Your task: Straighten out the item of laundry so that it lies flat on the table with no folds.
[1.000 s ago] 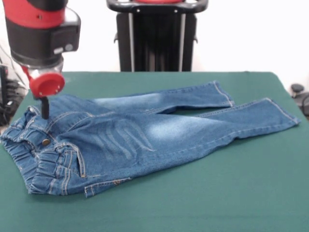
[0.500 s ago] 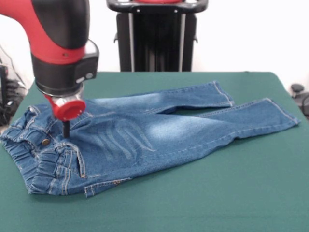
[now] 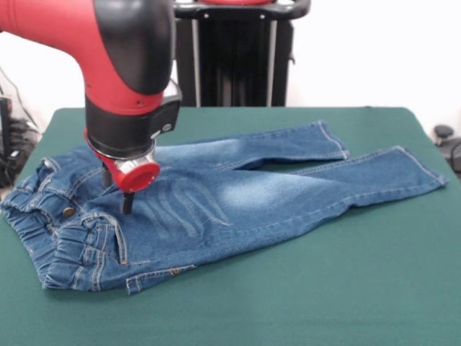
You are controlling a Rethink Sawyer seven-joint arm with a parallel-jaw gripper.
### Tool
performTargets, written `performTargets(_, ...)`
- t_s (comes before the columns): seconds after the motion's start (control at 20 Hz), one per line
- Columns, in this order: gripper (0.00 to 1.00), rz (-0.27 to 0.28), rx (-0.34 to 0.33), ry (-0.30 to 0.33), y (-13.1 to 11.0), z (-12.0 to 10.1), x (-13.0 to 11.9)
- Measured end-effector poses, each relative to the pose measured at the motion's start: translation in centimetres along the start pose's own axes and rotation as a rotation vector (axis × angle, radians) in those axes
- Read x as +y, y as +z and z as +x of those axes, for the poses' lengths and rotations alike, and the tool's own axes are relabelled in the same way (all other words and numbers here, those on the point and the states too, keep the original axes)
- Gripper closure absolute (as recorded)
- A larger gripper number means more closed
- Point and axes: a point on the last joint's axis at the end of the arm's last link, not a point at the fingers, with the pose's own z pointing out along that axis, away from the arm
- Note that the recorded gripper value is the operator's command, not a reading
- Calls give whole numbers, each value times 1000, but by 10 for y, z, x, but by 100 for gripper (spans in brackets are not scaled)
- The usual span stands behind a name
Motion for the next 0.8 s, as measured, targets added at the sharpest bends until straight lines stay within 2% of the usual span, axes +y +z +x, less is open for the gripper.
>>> performTargets(0.2,0,32,-34,-23,-3,2,-2)
performTargets(0.8,0,69,-67,-4,-8,-12,-22)
